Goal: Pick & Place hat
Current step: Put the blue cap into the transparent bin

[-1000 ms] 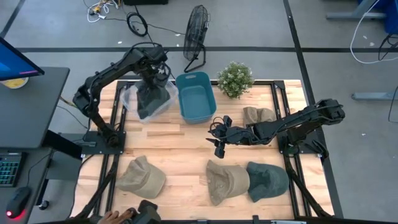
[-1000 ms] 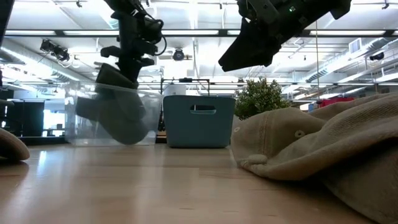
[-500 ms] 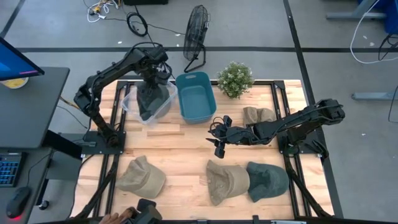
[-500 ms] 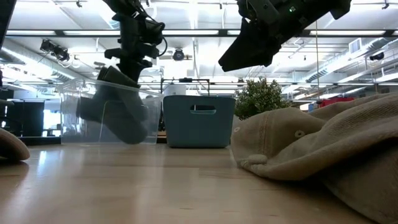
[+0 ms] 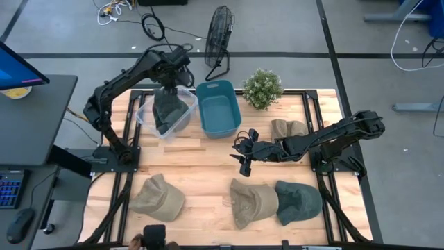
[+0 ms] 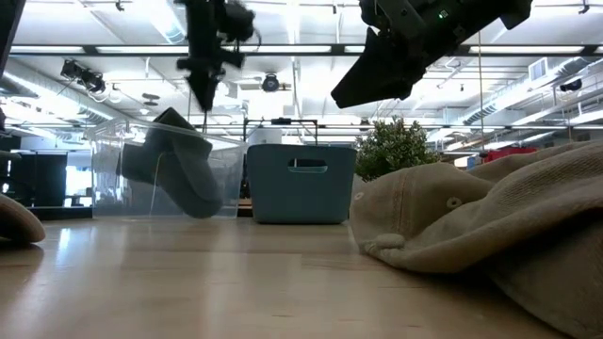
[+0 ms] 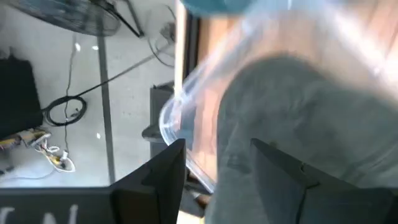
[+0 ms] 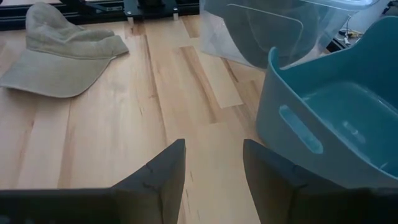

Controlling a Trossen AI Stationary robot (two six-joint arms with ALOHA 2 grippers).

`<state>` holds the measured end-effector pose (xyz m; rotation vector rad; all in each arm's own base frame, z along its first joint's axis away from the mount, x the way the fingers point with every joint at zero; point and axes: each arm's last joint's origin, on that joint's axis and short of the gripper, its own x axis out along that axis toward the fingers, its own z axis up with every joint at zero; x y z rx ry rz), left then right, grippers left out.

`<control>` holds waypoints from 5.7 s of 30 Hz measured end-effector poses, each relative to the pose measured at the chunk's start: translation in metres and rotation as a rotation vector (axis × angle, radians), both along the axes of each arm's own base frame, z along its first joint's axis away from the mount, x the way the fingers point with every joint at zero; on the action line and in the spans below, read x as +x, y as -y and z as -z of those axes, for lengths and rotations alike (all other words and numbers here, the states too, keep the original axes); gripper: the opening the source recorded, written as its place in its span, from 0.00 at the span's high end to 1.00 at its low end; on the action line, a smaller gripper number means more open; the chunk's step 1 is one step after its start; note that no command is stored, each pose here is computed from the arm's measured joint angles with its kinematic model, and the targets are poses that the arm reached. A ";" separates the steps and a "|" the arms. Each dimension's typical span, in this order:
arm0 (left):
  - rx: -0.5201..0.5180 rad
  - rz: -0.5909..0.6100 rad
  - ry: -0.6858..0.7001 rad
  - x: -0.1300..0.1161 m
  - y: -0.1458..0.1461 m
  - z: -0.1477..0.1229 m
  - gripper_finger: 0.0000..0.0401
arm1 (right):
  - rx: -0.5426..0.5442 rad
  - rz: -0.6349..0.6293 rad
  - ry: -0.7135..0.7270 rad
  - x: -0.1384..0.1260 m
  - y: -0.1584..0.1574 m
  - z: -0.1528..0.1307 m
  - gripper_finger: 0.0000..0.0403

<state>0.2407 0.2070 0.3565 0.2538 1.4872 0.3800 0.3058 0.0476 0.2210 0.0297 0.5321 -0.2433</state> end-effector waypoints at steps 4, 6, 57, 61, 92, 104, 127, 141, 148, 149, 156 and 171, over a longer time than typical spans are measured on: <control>-0.053 -0.146 0.227 0.012 0.018 -0.026 0.57 | -0.007 -0.004 -0.002 0.000 0.000 0.000 0.59; -0.153 -0.155 0.326 0.017 0.028 -0.035 0.59 | -0.022 -0.018 -0.009 0.000 0.000 0.000 0.59; -0.286 0.122 1.187 -0.018 0.212 0.152 0.78 | 0.281 -0.411 -0.617 -0.100 -0.055 -0.004 0.59; -0.333 0.057 1.201 -0.018 0.212 0.153 0.78 | 0.336 -0.361 -0.670 -0.108 -0.059 0.008 0.59; -0.324 0.069 1.196 -0.018 0.212 0.153 0.78 | 0.361 -0.204 -0.703 -0.140 -0.058 0.073 0.97; -0.343 0.043 1.205 -0.018 0.212 0.153 0.78 | 0.054 -0.310 -0.389 -0.094 -0.065 -0.003 0.98; -0.112 0.431 1.392 -0.011 0.214 0.124 0.68 | -0.238 -0.337 -0.136 0.013 0.024 -0.015 0.99; -0.186 0.355 1.270 0.006 0.214 0.156 0.40 | -0.230 -0.379 -0.032 0.057 0.026 0.007 0.97; -0.190 0.357 1.298 0.013 0.215 0.162 0.40 | -0.238 -0.390 -0.061 0.059 0.026 0.010 0.97; -0.188 0.361 1.316 0.013 0.215 0.160 0.40 | -0.237 -0.391 -0.073 0.058 0.026 0.011 0.97; -0.220 0.359 1.403 0.014 0.220 0.152 0.41 | -0.230 -0.395 -0.114 0.056 0.026 0.015 0.97; -0.269 0.295 1.271 0.024 0.220 0.184 0.41 | -0.250 -0.416 0.040 0.063 0.024 0.002 0.97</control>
